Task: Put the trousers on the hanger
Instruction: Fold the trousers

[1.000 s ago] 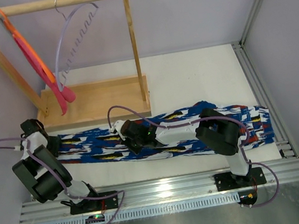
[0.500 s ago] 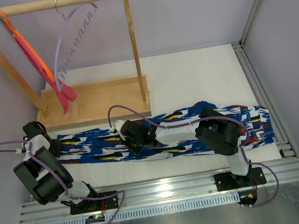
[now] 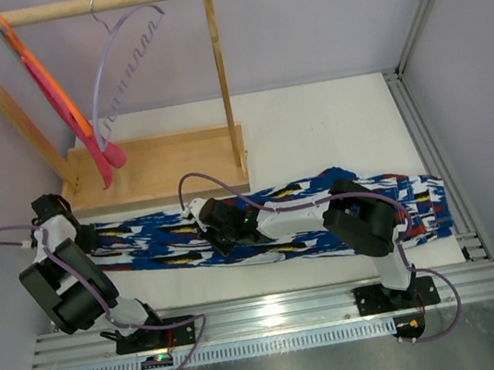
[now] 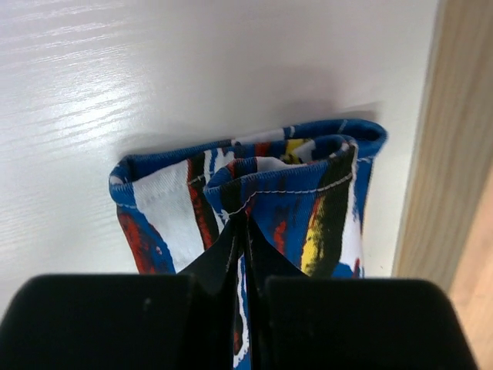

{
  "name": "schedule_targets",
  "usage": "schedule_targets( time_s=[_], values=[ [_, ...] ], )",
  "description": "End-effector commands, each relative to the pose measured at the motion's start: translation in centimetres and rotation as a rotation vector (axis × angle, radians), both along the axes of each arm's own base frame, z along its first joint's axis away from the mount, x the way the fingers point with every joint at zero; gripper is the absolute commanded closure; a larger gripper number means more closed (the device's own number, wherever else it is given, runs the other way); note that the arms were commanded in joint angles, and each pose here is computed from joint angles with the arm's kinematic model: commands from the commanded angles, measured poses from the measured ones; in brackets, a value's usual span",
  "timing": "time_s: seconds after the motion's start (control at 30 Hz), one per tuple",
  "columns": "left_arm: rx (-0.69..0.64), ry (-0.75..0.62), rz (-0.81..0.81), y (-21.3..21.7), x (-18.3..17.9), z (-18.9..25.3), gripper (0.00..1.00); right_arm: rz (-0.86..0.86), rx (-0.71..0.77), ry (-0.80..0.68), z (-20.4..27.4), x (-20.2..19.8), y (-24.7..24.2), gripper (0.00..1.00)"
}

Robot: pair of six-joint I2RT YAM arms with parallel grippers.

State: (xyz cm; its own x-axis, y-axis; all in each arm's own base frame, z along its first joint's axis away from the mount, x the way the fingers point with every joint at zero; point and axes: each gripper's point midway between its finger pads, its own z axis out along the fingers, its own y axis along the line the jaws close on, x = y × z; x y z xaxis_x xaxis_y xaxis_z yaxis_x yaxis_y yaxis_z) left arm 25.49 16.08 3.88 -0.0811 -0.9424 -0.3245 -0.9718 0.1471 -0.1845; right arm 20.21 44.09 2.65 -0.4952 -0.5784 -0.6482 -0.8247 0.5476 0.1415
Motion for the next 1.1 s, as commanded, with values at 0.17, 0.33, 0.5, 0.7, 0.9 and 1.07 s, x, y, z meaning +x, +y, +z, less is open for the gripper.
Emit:
schedule_targets(
  time_s=[0.17,0.33,0.5,0.7,0.9,1.07],
  values=[
    [0.076,-0.049,0.003,0.8,-0.3,5.2,0.99,0.018,0.146,-0.021,6.2,-0.4,1.7,0.96],
    [0.069,0.011,0.007,-0.2,-2.6,4.2,1.0,0.026,0.185,-0.003,7.4,-1.5,1.0,0.96],
    [0.065,0.108,0.024,-0.8,-5.2,3.2,1.0,0.09,0.252,0.08,7.7,-3.7,1.4,0.96],
    [0.086,0.177,0.024,-1.0,-7.3,1.6,1.0,0.077,0.262,0.203,2.5,-6.5,2.0,0.96],
    [0.108,0.179,0.025,0.3,-6.4,0.6,1.0,-0.012,0.214,0.194,-1.1,-5.9,0.4,0.91],
    [0.112,0.188,0.023,0.9,-5.9,1.3,0.95,-0.028,0.236,0.165,0.7,-5.7,0.1,0.75]
  ],
)
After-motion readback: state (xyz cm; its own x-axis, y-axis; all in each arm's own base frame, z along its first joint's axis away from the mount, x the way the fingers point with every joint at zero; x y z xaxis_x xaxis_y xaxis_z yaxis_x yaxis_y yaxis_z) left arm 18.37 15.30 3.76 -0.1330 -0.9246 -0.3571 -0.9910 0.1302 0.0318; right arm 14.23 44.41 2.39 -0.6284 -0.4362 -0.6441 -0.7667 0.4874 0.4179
